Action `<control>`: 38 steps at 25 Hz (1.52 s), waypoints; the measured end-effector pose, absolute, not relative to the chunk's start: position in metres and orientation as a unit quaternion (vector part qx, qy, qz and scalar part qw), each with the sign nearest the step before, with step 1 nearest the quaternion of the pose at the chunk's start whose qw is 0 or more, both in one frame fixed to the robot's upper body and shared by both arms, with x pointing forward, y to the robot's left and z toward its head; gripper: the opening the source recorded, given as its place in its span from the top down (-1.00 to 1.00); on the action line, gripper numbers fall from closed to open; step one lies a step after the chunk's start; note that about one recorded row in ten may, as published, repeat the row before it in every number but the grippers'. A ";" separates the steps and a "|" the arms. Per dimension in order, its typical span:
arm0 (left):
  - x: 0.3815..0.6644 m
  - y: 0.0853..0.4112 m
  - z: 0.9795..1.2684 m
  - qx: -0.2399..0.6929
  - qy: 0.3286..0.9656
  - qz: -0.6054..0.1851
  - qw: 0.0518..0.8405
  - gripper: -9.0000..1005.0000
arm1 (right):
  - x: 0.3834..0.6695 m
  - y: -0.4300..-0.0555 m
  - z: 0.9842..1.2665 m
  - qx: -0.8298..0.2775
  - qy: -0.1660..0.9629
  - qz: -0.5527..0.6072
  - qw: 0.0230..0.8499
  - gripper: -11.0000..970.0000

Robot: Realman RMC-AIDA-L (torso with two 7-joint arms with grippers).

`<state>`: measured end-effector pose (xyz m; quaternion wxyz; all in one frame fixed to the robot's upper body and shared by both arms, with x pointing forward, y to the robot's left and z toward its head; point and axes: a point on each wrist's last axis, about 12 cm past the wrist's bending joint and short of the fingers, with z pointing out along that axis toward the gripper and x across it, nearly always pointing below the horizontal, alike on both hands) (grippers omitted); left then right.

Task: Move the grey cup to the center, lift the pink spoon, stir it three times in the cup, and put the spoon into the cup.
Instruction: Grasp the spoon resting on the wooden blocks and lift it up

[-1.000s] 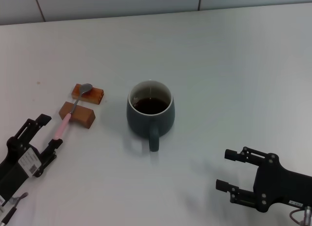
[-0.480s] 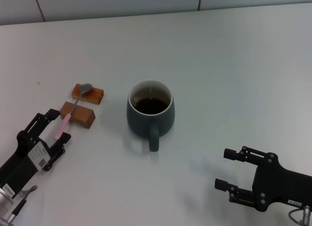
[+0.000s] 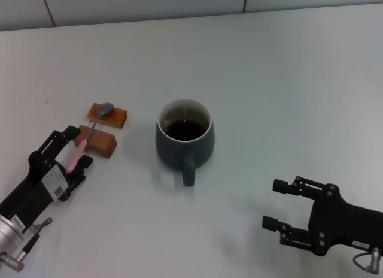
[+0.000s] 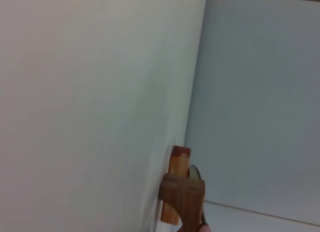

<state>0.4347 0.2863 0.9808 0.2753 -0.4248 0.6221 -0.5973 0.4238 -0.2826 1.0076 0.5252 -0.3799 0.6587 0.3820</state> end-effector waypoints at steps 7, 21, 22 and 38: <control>0.438 0.286 0.981 -0.426 0.622 -0.595 0.278 -0.60 | 0.428 -0.282 1.009 -0.382 0.657 0.381 0.526 -0.48; 0.439 0.287 0.981 -0.428 0.624 -0.593 0.274 -0.32 | 0.432 -0.280 1.011 -0.383 0.656 0.384 0.525 -0.48; 0.439 0.287 0.981 -0.428 0.624 -0.593 0.274 -0.29 | 0.432 -0.280 1.011 -0.383 0.656 0.384 0.525 -0.48; 0.440 0.285 0.979 -0.427 0.631 -0.588 0.272 -0.04 | 0.432 -0.280 1.011 -0.382 0.654 0.386 0.526 -0.48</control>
